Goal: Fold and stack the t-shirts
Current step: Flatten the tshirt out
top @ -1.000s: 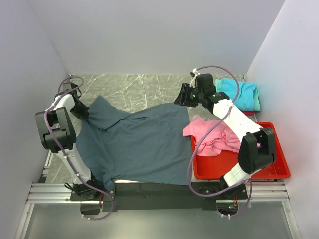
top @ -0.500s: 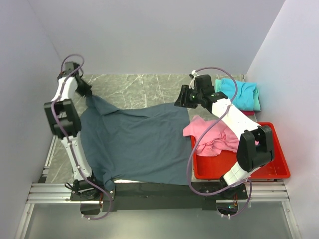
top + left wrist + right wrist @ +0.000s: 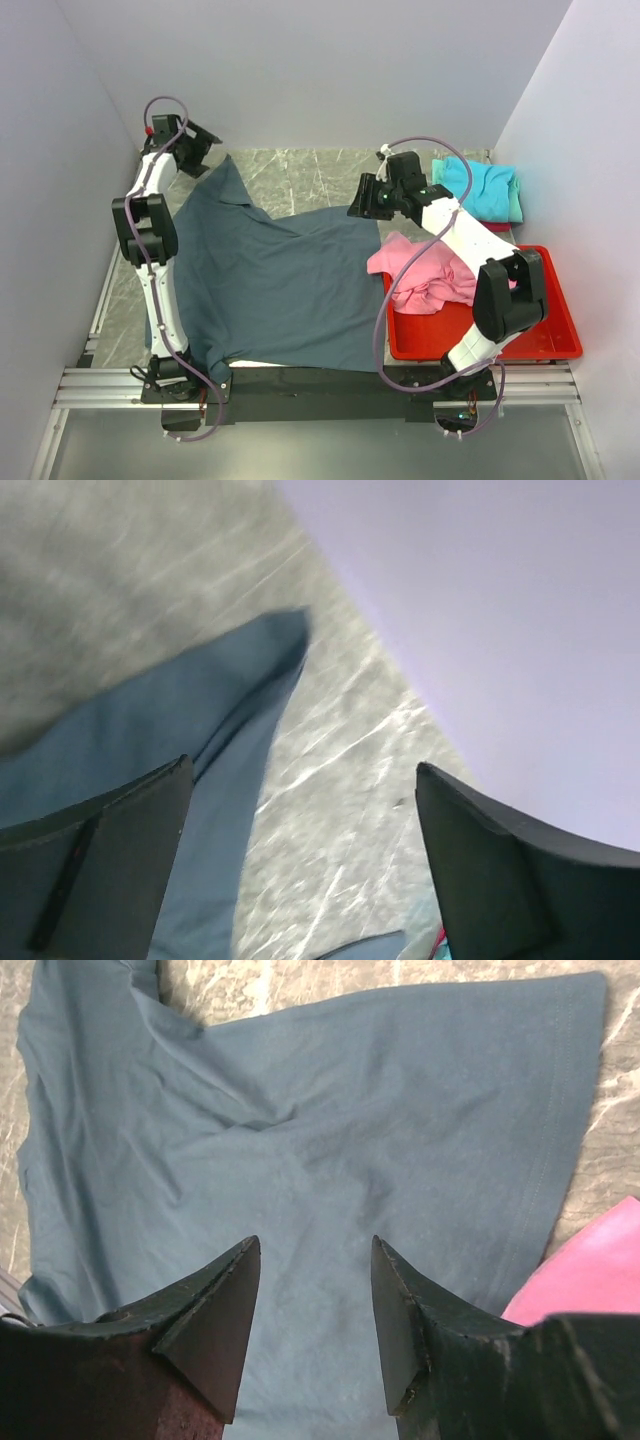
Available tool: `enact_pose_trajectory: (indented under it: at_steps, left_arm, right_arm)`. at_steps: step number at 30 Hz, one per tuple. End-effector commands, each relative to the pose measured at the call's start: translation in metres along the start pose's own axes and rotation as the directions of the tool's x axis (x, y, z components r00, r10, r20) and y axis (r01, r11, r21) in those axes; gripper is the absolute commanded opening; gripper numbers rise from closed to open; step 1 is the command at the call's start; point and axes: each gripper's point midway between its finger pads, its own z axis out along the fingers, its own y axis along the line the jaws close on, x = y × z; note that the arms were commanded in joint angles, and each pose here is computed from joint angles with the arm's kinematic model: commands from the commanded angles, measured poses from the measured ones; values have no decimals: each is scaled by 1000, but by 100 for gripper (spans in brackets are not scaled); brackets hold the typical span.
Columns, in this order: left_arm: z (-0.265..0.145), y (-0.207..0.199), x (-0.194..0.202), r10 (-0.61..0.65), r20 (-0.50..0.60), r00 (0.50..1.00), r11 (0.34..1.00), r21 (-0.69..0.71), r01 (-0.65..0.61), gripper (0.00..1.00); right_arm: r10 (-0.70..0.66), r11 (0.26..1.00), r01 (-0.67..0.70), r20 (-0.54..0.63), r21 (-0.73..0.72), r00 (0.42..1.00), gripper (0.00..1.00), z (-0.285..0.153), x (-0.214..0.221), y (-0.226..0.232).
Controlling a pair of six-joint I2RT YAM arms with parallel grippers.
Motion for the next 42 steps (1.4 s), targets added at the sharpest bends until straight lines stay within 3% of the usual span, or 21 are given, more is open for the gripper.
enact_pose_trajectory:
  at_steps: [1, 4, 6, 7, 10, 15, 21, 28, 37, 42]
  left_arm:
    - [-29, -88, -34, 93, 89, 992, 948, 297, -115, 99]
    - [-48, -95, -27, 167, 115, 979, 935, 298, -194, 99]
    - [-47, -67, -7, 177, 76, 981, 952, 238, -190, 99]
    - [-67, -71, -6, 199, 97, 975, 950, 227, -216, 99]
    - [-77, -36, 30, 245, 16, 969, 960, 135, -245, 99]
    - [-81, 21, 110, 237, -212, 948, 971, 22, -238, 99]
    - [-74, 56, 145, 181, -305, 935, 980, -18, -196, 99]
    - [-51, 78, 149, 155, -353, 923, 978, -79, -194, 99]
    - [-14, 94, 126, 100, -343, 934, 983, -113, -147, 99]
    - [14, 92, 108, 78, -320, 944, 985, -120, -122, 99]
  right_arm:
    - [-22, 1000, 22, -5, 1, 1000, 56, 4, 1, 4]
    - [-29, 1000, 29, -20, 5, 999, 56, 10, 4, 4]
    - [-36, 999, 36, -21, 21, 999, 56, 13, 3, 3]
    - [-37, 999, 38, -39, 30, 999, 56, 19, 8, 2]
    - [-35, 999, 38, -74, 39, 997, 56, 33, 16, -1]
    - [-36, 997, 44, -118, 67, 992, 56, 58, 23, -6]
    - [3, 990, 20, -167, 139, 986, 55, 91, 33, -28]
    - [39, 983, 4, -231, 182, 972, 55, 126, 49, -45]
    - [76, 965, 1, -285, 261, 956, 54, 160, 49, -64]
    - [100, 957, -23, -253, 290, 962, 54, 174, 22, -69]
